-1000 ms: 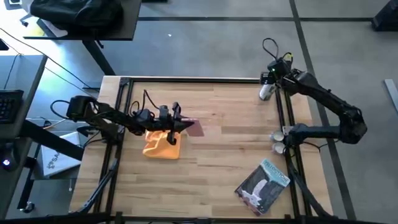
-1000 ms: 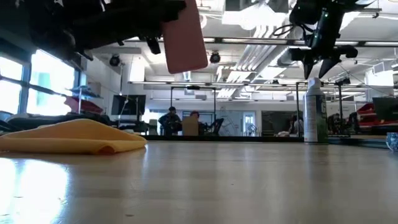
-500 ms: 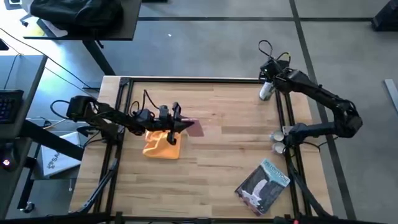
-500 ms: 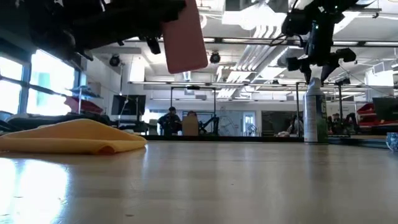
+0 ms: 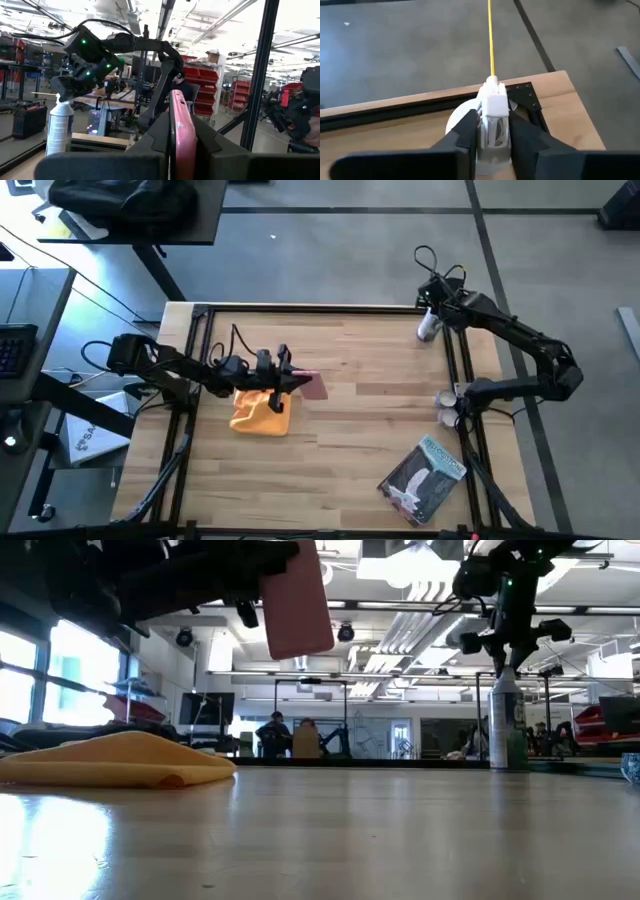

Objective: Apply microfiber cloth
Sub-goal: Spray the pink cellphone with the spray bottle

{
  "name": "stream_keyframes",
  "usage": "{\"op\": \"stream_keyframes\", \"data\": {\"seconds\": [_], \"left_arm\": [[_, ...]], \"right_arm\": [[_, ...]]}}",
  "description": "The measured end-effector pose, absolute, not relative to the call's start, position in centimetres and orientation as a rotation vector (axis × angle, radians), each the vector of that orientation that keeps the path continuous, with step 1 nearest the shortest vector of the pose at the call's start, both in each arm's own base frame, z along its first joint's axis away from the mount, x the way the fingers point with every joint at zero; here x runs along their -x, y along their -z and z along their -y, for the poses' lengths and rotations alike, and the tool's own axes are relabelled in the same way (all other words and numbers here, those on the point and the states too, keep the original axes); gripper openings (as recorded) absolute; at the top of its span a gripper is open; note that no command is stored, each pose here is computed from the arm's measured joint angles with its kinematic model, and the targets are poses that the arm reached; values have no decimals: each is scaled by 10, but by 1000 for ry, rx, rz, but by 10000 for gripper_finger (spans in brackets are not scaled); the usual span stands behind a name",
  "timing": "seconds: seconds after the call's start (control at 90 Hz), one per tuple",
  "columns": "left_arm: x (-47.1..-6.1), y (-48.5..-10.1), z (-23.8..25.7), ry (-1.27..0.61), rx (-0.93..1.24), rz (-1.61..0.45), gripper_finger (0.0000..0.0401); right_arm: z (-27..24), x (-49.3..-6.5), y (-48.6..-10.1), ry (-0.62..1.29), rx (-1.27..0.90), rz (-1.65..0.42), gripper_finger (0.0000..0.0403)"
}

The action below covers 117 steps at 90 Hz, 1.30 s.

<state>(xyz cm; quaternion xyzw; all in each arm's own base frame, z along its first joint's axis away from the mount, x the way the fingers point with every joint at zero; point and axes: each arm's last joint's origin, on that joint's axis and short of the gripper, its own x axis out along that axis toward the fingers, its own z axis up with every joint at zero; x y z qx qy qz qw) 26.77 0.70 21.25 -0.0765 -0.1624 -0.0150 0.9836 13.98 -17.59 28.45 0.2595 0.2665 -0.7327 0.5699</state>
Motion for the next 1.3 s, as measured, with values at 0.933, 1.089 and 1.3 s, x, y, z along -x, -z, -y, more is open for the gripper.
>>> {"op": "stream_keyframes", "data": {"seconds": [0.933, 1.089, 1.3], "left_arm": [[-269, -204, -18, -172, 191, 259, 15], [-269, -203, -19, -220, 195, 250, 15], [-269, -199, -23, -348, 202, 215, 15]], "right_arm": [[4, -182, -310, 818, -511, -706, 31], [-36, -202, -299, 757, -481, -657, 31], [-83, -230, -292, 710, -446, -603, 31]]}}
